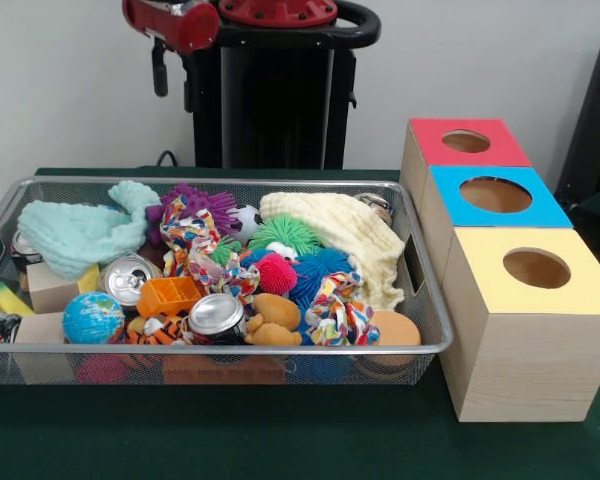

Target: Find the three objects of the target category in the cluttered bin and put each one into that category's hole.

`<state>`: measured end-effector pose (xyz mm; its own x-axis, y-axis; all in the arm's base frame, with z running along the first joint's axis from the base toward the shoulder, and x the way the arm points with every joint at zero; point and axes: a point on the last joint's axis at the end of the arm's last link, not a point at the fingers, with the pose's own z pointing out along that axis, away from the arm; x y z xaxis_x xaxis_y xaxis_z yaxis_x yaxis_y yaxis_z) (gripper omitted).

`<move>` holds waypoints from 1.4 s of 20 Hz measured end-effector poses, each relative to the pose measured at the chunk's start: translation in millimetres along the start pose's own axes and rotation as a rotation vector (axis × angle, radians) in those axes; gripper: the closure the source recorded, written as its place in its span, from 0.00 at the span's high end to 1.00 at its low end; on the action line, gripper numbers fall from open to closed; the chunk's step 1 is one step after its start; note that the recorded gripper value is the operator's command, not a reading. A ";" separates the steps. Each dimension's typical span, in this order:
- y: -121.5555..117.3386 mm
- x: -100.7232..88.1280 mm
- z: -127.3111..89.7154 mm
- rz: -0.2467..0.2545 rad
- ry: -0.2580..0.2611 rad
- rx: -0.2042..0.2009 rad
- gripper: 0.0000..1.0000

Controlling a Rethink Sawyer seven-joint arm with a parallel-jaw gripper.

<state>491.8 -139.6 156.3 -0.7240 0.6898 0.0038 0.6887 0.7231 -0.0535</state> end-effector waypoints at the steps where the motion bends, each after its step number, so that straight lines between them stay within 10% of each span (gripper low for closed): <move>1: 6.0 -4.5 0.7 -0.010 0.006 -0.003 1.00; 17: 93.1 -92.7 40.2 -0.111 -0.004 -0.050 1.00; 28: 148.7 -83.6 69.7 -0.220 -0.020 -0.035 1.00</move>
<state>652.0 -92.2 78.5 -0.8575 0.5144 -0.0079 0.5144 0.8573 -0.0191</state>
